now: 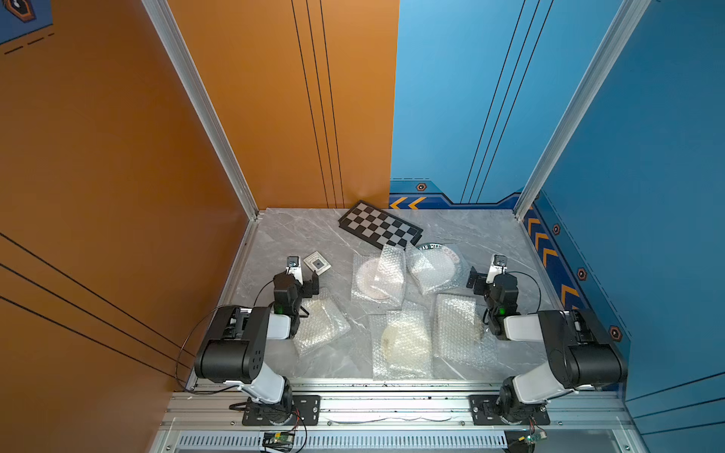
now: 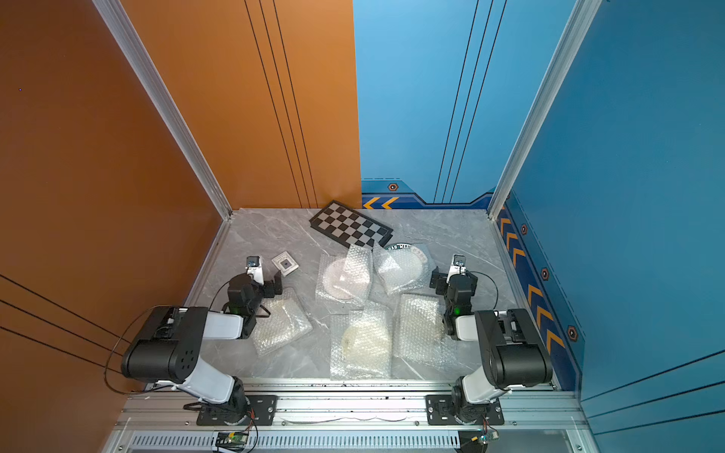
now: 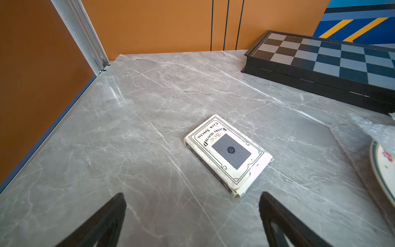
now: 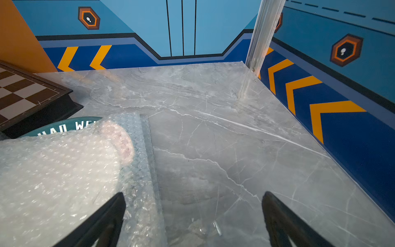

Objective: Unpack dinner plates from bubble wrap
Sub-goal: Unwrap the bubble wrap at the center of the board.

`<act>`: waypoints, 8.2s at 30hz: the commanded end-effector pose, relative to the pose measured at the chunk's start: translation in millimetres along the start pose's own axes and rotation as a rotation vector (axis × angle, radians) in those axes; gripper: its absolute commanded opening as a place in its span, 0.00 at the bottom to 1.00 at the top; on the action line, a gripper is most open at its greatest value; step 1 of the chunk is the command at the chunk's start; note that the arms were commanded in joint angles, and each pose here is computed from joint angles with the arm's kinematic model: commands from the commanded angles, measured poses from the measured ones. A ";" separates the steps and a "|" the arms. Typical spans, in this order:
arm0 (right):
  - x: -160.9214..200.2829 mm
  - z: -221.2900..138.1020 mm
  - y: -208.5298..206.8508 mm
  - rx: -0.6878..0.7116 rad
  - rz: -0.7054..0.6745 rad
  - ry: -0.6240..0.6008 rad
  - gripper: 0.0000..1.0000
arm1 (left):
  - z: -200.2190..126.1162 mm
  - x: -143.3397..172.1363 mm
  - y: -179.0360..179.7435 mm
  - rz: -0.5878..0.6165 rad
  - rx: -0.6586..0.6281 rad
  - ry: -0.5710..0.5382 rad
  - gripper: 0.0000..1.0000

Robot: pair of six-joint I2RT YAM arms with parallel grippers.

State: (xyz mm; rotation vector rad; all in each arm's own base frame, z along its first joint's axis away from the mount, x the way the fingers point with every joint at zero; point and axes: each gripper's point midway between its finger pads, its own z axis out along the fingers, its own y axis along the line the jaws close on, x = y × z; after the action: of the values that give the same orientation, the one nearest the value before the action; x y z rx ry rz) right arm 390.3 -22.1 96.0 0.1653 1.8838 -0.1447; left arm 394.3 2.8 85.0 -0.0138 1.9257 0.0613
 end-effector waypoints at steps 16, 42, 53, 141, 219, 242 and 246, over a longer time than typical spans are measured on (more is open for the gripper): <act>2.3 1.7 -2.8 0.017 0.010 0.013 1.00 | 0.8 -5.2 -0.3 0.011 0.012 -0.006 0.98; -96.8 -44.6 -62.7 0.143 0.561 0.227 1.00 | -41.7 -54.0 7.5 -0.270 -0.164 0.305 0.98; -108.1 -86.0 23.1 -0.119 0.312 0.449 1.00 | -77.0 -83.8 -79.9 -0.301 0.161 0.439 0.98; 94.6 -189.2 248.3 -0.570 0.044 1.287 0.78 | -126.0 65.9 -238.3 -0.501 0.586 1.052 0.06; 91.9 -304.4 301.4 -0.554 -0.865 0.771 0.81 | -117.0 92.9 -233.3 -0.602 0.613 1.119 0.01; 117.5 -281.1 301.2 -0.467 -0.918 0.749 0.73 | -124.3 95.7 -233.8 -0.609 0.617 1.134 0.01; 119.3 -277.9 298.6 -0.451 -0.929 0.744 0.72 | -124.4 96.0 -234.1 -0.607 0.620 1.136 0.01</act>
State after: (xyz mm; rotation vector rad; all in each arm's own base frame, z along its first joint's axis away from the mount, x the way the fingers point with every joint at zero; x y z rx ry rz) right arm 141.5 333.9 67.6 -1.1312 2.5614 -0.2403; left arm 259.9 -235.9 29.4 -0.2609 2.8643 -1.1500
